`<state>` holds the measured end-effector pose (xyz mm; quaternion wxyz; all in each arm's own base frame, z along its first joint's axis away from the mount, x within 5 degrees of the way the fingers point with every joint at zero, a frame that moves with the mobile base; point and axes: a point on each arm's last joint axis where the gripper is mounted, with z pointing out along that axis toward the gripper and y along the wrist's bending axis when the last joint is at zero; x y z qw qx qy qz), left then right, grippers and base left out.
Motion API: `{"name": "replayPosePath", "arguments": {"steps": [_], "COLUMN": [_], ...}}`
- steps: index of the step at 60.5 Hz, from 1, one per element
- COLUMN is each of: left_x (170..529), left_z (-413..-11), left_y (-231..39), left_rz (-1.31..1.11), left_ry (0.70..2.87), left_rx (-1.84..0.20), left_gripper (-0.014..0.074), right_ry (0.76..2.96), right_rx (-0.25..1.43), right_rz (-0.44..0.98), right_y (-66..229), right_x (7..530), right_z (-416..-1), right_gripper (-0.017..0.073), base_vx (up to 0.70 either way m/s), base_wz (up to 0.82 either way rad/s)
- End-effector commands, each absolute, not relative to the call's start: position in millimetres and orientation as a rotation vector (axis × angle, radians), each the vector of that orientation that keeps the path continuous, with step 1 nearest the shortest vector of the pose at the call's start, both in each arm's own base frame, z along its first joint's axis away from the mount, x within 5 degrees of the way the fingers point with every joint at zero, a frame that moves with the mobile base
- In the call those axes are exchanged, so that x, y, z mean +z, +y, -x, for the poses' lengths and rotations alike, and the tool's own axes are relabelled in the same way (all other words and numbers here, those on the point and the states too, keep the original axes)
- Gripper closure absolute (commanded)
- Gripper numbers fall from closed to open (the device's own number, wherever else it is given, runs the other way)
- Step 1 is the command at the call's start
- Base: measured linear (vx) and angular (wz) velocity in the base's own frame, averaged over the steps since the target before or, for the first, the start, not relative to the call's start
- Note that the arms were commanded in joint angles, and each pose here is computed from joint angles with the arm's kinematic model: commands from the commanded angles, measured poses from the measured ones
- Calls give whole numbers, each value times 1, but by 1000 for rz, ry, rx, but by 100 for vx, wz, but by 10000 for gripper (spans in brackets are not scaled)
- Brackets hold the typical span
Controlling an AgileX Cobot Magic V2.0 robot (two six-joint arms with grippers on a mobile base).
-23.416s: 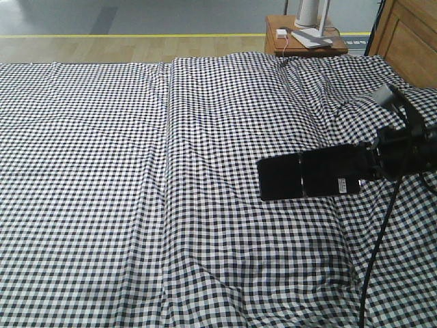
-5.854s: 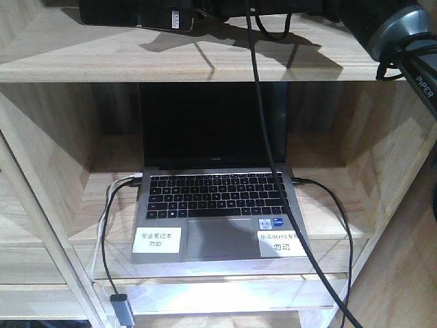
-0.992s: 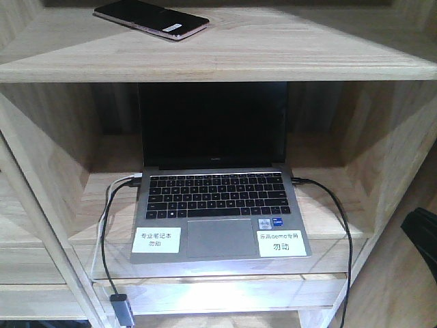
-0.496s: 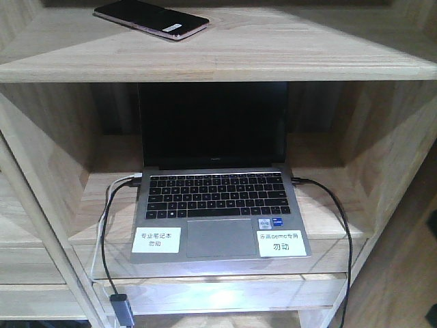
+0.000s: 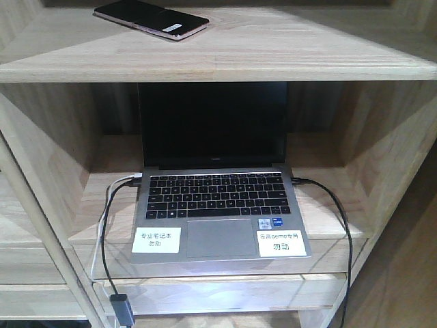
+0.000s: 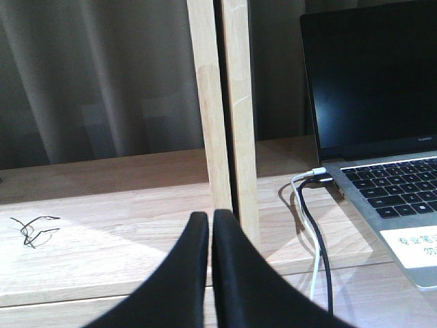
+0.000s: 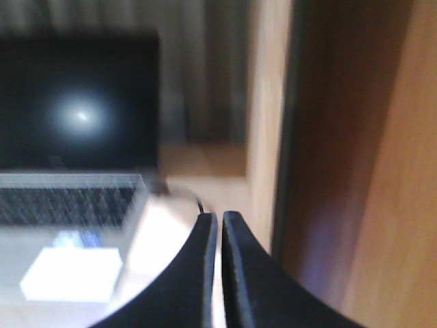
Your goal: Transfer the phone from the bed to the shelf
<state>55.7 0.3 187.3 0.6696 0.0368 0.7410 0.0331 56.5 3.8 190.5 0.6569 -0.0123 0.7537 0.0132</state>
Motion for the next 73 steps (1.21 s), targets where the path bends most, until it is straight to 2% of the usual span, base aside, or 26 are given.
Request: {"name": "replayPosePath", "arguments": {"steps": [1, 10, 73], "left_x": [202, 202, 202], "left_z": [-55, -55, -55], "left_y": [0, 0, 0], "left_rz": [-75, -75, -75], "left_ry": [1572, 1572, 1572], "left_rx": [64, 64, 64], "left_gripper": [593, 593, 593], "right_ry": [1620, 1635, 1619], "right_rx": [-8, -63, -65], "right_rz": [12, 61, 59], "right_y": [1, 0, 0], "right_x": [191, 190, 191], "right_z": [-56, -56, -56], "right_gripper": [563, 563, 563], "base_vx": [0, 0, 0], "base_wz": [0, 0, 0]}}
